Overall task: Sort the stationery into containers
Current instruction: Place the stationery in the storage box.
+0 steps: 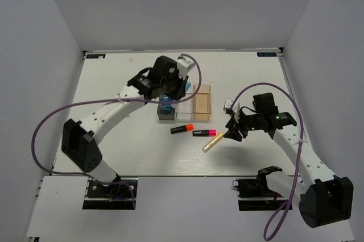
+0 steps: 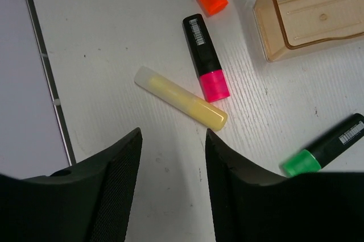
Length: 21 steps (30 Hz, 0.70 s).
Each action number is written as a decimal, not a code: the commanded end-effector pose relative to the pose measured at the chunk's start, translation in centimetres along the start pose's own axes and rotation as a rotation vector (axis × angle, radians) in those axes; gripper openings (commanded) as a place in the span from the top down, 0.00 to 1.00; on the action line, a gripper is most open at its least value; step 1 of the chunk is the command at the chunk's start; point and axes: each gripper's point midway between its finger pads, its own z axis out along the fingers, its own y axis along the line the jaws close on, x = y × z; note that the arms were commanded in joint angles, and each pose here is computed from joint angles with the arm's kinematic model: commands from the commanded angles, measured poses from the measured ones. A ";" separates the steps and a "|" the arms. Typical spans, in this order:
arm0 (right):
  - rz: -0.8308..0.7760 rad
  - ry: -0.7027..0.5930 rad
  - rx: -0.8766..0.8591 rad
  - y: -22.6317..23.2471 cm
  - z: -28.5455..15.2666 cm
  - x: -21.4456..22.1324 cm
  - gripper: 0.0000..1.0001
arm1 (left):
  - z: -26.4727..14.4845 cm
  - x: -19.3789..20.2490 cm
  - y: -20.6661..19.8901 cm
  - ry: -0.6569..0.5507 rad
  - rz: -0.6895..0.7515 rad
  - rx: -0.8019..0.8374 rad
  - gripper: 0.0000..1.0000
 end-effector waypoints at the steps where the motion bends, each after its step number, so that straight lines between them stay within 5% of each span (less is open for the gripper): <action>1: 0.006 -0.014 0.023 -0.4 0.0 -0.3 0.49 | 3.3 -2.5 3.5 0.017 -0.149 -0.156 1.00; 6: 0.022 0.001 0.051 -0.9 -0.1 -0.1 0.59 | 6.2 -5.8 5.3 0.045 -0.293 -0.234 1.00; 11: 0.046 0.026 0.129 -2.3 -0.3 0.3 0.81 | 9.4 -2.8 6.8 0.116 -0.352 -0.326 0.97; 21: 0.080 0.061 0.181 -3.7 -0.1 1.1 0.68 | 11.4 2.9 7.0 0.202 -0.392 -0.353 0.89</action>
